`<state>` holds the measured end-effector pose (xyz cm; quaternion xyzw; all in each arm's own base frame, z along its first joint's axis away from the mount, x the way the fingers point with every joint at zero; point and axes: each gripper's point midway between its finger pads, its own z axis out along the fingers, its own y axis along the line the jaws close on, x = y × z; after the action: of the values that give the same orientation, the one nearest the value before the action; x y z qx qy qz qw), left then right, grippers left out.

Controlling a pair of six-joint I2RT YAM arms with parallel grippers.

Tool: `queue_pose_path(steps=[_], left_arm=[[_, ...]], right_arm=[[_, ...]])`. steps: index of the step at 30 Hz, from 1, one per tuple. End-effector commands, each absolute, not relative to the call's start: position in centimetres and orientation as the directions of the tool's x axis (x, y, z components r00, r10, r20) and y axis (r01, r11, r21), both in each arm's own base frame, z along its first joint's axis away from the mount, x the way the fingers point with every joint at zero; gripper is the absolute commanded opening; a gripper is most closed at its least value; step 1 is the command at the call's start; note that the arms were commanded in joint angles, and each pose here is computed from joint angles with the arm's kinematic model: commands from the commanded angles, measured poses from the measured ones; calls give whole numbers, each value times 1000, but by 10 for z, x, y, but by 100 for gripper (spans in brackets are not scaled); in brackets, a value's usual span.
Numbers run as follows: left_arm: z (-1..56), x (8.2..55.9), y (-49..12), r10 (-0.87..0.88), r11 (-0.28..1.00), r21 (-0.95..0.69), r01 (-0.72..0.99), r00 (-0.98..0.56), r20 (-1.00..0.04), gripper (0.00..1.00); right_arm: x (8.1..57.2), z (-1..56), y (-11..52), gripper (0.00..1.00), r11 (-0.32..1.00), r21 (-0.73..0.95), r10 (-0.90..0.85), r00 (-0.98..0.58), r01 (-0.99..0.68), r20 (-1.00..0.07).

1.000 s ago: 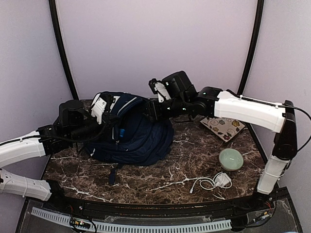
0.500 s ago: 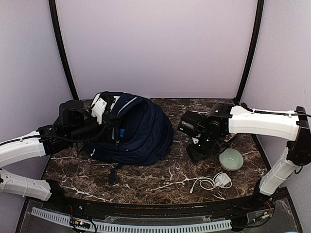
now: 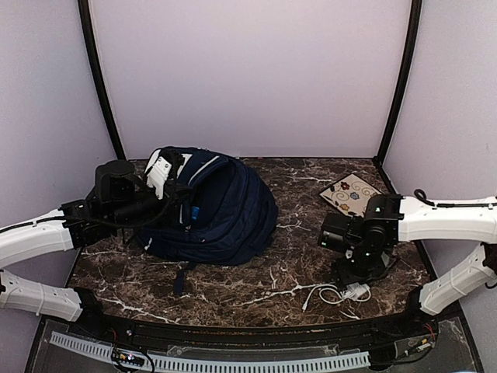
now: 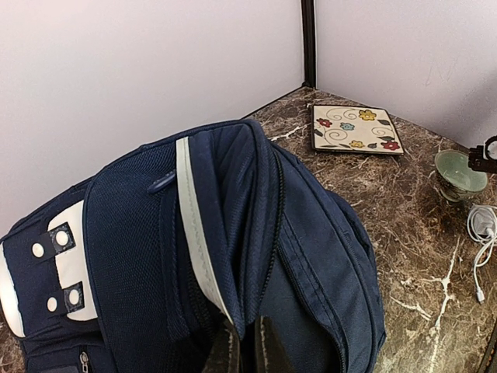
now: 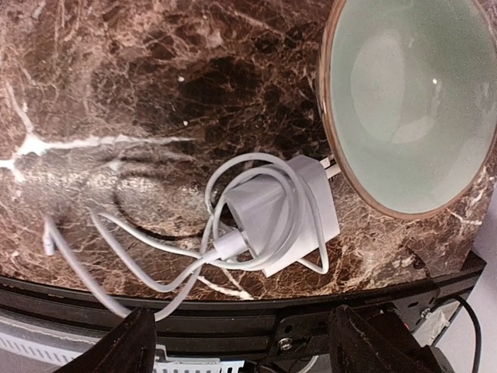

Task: Pack the student bag
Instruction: Pick up the charger from the center of the board.

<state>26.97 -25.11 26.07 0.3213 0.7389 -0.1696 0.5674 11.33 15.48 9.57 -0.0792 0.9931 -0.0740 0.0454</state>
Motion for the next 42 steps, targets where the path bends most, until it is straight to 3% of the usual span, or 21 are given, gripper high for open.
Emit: queue_pose_path(steps=[1, 11, 27, 35, 42], left_arm=[[307, 267, -260, 182, 722, 113, 682, -30, -983, 0], [306, 268, -261, 189, 722, 114, 683, -35, -981, 0], [303, 268, -263, 195, 714, 115, 691, -39, -980, 0], [303, 268, -263, 198, 714, 116, 691, -40, -979, 0], [303, 268, -263, 197, 712, 116, 693, -39, -980, 0]], right_arm=[[103, 73, 147, 78, 989, -128, -86, -994, -78, -62], [105, 39, 135, 80, 998, -65, 4, -999, 6, -35], [148, 28, 132, 85, 1000, -6, 11, -991, 12, -131], [146, 21, 154, 66, 997, 32, -71, -995, -74, -76], [151, 28, 181, 57, 988, 43, -142, -985, -147, -97]])
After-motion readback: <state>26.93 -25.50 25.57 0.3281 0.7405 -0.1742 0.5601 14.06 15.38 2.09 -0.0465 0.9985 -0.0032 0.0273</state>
